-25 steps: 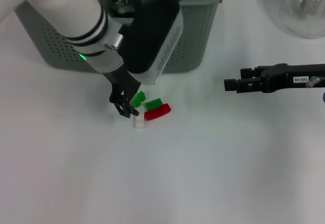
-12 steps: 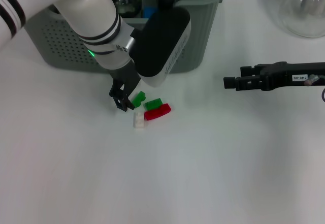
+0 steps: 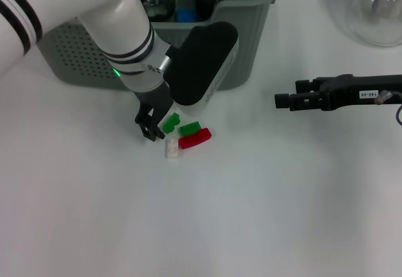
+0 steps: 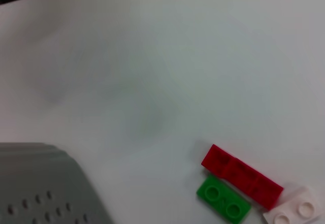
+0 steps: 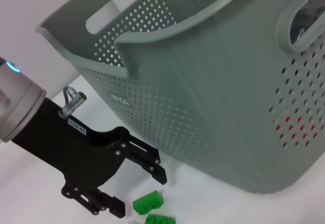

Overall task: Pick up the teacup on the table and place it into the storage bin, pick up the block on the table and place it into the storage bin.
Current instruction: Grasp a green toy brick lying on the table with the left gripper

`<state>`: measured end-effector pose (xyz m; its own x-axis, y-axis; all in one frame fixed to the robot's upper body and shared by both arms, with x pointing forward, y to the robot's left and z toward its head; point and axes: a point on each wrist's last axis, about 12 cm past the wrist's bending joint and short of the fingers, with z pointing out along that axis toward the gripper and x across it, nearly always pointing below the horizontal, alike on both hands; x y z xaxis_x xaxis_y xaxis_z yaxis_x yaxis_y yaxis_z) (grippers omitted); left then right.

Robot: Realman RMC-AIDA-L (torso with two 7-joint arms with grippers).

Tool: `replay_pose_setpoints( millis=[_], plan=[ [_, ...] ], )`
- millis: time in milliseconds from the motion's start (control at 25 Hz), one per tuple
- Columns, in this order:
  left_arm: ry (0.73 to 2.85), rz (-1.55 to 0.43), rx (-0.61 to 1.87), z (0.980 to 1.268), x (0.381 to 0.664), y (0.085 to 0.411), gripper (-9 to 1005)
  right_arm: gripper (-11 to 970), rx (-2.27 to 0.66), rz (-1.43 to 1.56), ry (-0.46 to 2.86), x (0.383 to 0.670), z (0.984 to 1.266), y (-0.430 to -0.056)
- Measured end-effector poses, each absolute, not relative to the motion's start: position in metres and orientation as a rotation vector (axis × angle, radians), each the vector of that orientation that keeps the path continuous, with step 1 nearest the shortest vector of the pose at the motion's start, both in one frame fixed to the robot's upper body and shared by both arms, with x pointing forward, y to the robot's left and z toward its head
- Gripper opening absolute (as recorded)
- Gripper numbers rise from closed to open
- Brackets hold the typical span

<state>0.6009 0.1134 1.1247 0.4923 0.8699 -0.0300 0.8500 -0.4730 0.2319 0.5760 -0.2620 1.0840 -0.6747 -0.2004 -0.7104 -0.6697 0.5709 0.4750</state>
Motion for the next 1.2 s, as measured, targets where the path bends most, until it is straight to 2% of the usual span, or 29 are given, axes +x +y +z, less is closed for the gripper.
replay_pose_setpoints(
  millis=[320, 520, 1200],
  plan=[
    [1.474, 0.148, 2.522, 1.121, 0.603, 0.112, 755, 947, -0.690, 1.015, 2.201, 0.574, 1.082, -0.262],
    [1.480, 0.144, 2.527, 1.119, 0.603, 0.113, 539, 947, -0.691, 1.016, 2.203, 0.573, 1.081, -0.261],
    [1.452, 0.162, 2.558, 1.112, 0.603, 0.107, 480, 947, -0.691, 1.019, 2.204, 0.572, 1.080, -0.260]
  ],
)
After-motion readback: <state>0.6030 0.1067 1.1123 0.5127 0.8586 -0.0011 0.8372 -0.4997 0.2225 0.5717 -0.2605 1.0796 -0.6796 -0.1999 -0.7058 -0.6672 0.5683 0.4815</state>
